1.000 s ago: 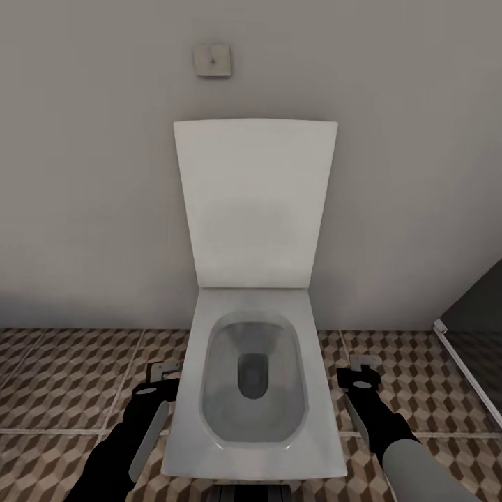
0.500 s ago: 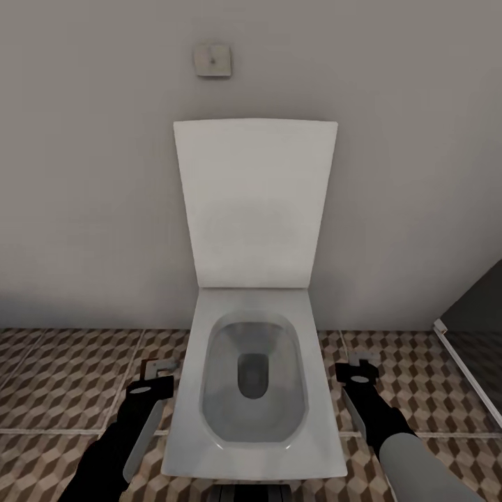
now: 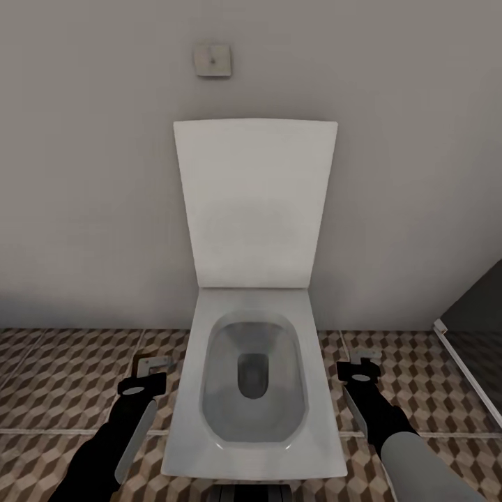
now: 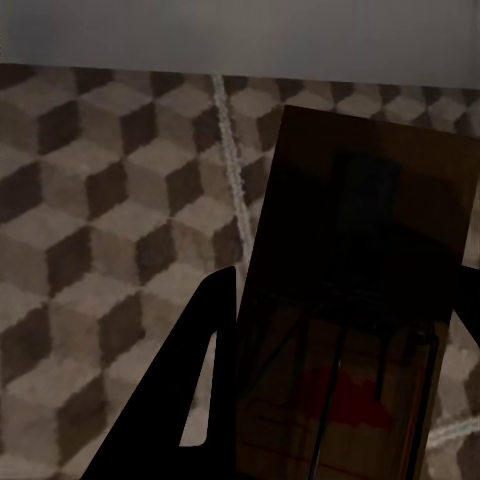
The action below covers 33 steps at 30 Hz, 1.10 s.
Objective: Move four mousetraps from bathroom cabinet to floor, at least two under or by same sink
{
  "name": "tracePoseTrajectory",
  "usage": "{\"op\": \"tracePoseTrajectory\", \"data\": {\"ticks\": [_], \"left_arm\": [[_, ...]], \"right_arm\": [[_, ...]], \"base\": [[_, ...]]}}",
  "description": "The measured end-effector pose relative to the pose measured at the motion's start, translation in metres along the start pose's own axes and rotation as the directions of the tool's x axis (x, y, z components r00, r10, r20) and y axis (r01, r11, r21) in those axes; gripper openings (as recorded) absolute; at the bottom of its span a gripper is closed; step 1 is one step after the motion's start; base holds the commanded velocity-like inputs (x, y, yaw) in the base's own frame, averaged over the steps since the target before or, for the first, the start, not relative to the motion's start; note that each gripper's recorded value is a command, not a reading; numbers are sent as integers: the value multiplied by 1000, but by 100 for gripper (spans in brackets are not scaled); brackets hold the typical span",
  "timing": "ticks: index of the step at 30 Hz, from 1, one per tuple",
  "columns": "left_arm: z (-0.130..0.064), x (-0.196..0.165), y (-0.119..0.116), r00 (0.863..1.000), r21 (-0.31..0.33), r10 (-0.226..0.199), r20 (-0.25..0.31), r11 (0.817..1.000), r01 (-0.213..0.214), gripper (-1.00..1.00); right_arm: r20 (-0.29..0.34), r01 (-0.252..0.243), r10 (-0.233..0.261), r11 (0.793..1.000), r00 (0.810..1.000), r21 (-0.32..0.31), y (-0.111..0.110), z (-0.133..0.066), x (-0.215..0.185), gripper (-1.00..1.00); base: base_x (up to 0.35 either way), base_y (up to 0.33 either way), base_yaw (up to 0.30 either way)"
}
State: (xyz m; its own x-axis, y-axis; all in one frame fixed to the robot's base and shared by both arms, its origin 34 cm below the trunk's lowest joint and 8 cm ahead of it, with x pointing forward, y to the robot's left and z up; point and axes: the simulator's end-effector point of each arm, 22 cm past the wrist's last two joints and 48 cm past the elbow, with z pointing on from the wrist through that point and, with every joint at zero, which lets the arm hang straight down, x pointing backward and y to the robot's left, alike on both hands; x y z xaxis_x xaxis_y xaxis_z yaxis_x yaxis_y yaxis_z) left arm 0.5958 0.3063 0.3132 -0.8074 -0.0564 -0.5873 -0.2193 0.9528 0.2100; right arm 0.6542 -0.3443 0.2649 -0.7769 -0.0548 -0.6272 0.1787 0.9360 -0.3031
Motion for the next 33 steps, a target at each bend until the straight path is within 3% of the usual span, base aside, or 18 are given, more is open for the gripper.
{"op": "tracePoseTrajectory", "data": {"ticks": [14,22,26,27,33], "left_arm": [[8,6,12,1000,-20,1,1,1000,-1,-100],[17,-13,18,999,-35,-13,49,999,14,-100],[20,-22,18,998,-38,-15,60,999,17,-100],[32,6,21,1000,-52,3,-7,999,-3,-100],[36,10,20,1000,-54,7,-13,999,-7,-100]], "right_arm": [[12,-4,4,1000,1000,-6,-2,2,2,-100],[13,21,-21,1000,1000,21,-25,9,14,-100],[12,27,-28,1000,1000,11,-25,11,20,-100],[-21,37,-38,999,999,-7,-20,12,54,-100],[-33,42,-44,998,998,-42,-13,14,63,-100]], "base": [[0,0,0],[0,0,0],[0,0,0],[0,0,0],[0,0,0]]}}
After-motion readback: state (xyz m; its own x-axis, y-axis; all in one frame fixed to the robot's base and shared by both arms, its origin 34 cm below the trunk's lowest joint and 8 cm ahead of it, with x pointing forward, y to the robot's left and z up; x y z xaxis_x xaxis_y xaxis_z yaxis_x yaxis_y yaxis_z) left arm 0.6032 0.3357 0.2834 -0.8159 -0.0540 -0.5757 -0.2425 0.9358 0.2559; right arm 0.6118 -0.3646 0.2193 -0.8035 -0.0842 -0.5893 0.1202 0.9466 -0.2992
